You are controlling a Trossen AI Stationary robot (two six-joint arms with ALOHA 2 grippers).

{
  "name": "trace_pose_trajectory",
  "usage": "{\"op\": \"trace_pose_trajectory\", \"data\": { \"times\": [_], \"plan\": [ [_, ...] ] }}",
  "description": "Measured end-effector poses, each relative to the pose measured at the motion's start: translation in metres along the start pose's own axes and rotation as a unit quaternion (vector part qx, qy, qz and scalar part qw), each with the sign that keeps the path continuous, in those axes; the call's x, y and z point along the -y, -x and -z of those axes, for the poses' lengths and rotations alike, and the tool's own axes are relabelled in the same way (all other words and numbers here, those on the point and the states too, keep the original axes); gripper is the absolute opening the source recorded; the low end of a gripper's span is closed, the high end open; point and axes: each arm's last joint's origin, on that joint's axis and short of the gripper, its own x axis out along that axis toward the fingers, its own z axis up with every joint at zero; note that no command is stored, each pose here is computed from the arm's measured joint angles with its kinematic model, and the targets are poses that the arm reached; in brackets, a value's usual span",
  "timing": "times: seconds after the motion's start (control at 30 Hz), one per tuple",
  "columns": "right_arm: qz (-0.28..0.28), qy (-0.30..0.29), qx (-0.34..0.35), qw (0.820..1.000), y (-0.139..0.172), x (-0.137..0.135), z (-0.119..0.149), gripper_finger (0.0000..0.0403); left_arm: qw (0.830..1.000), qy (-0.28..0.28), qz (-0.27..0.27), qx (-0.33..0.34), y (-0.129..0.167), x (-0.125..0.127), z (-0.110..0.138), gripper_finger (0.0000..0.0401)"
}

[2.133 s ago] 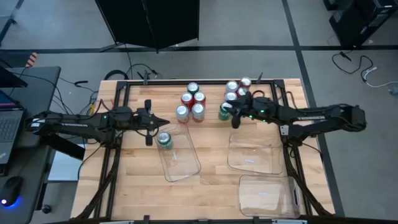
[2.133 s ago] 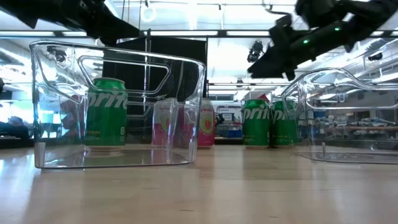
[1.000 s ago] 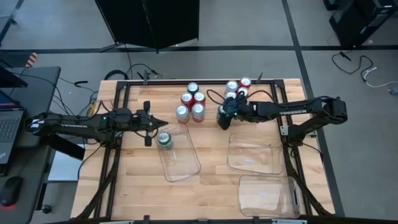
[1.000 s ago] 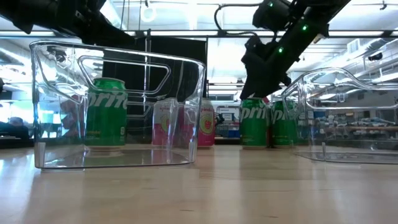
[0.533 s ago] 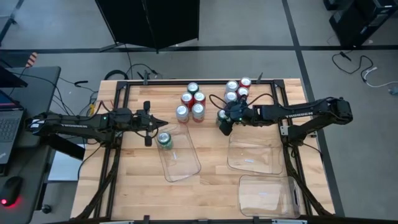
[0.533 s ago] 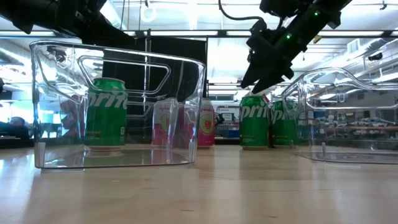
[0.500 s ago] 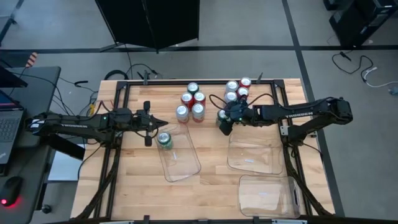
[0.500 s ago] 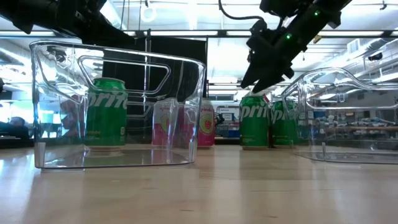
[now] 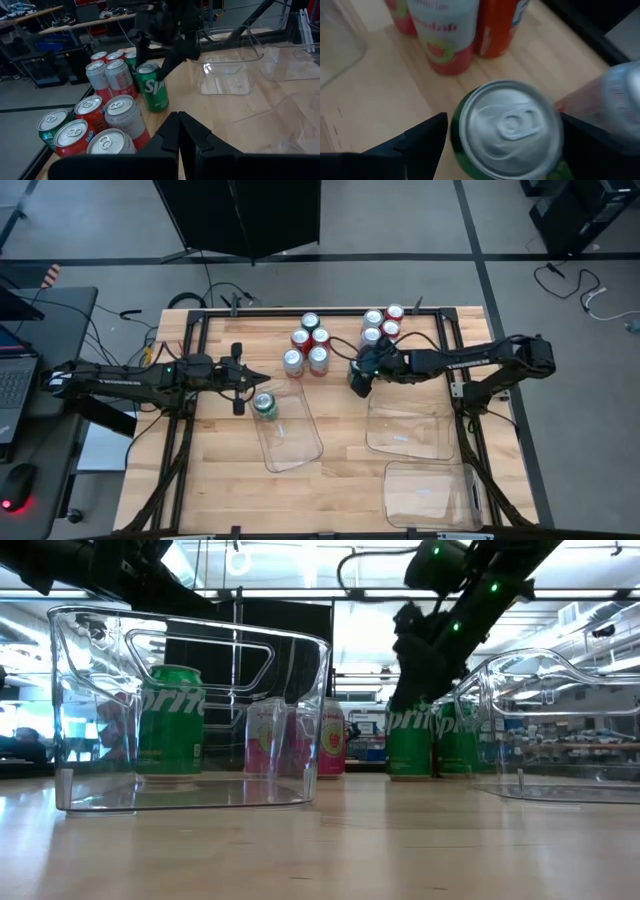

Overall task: Sort soda cans
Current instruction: Put the center green soda can into the top left transparent bin

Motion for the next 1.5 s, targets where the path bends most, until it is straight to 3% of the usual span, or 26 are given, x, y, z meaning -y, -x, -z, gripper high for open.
{"op": "trace_pose_trajectory", "data": {
  "times": [0.13, 0.27, 0.4, 0.6, 0.87, 1.0, 1.23, 1.5],
  "plan": [
    [-0.010, -0.004, -0.008, 1.000, -0.010, -0.005, 0.003, 0.0337, 1.000, 0.000, 0.000, 0.000, 0.000, 0.000, 0.000, 0.0005],
    [-0.018, -0.012, -0.007, 1.000, -0.011, -0.011, 0.004, 0.0294, 1.000, 0.006, -0.002, 0.001, 0.000, 0.000, 0.000, 0.0005],
    [-0.032, -0.007, -0.009, 0.999, -0.004, -0.019, 0.001, 0.0291, 1.000, 0.014, -0.021, -0.001, 0.000, -0.001, 0.000, 0.0005],
    [-0.056, 0.001, 0.041, 0.998, 0.031, -0.047, -0.048, 0.0291, 0.996, 0.038, -0.080, -0.005, 0.001, -0.005, 0.000, 0.0005],
    [-0.116, 0.077, 0.091, 0.986, 0.056, -0.116, -0.100, 0.0291, 0.995, 0.044, -0.092, 0.003, 0.005, -0.008, -0.002, 0.0002],
    [-0.126, 0.112, 0.081, 0.982, 0.044, -0.153, -0.107, 0.0291, 0.993, 0.048, -0.106, 0.005, 0.009, -0.013, -0.002, 0.0001],
    [-0.199, 0.141, 0.069, 0.967, 0.014, -0.206, -0.118, 0.0291, 0.989, 0.054, -0.135, 0.004, 0.017, -0.022, -0.001, 0.0001],
    [-0.188, 0.157, 0.051, 0.968, -0.025, -0.230, -0.118, 0.0291, 0.987, 0.056, -0.149, -0.010, 0.020, -0.026, 0.003, 0.0001]
  ]
}}
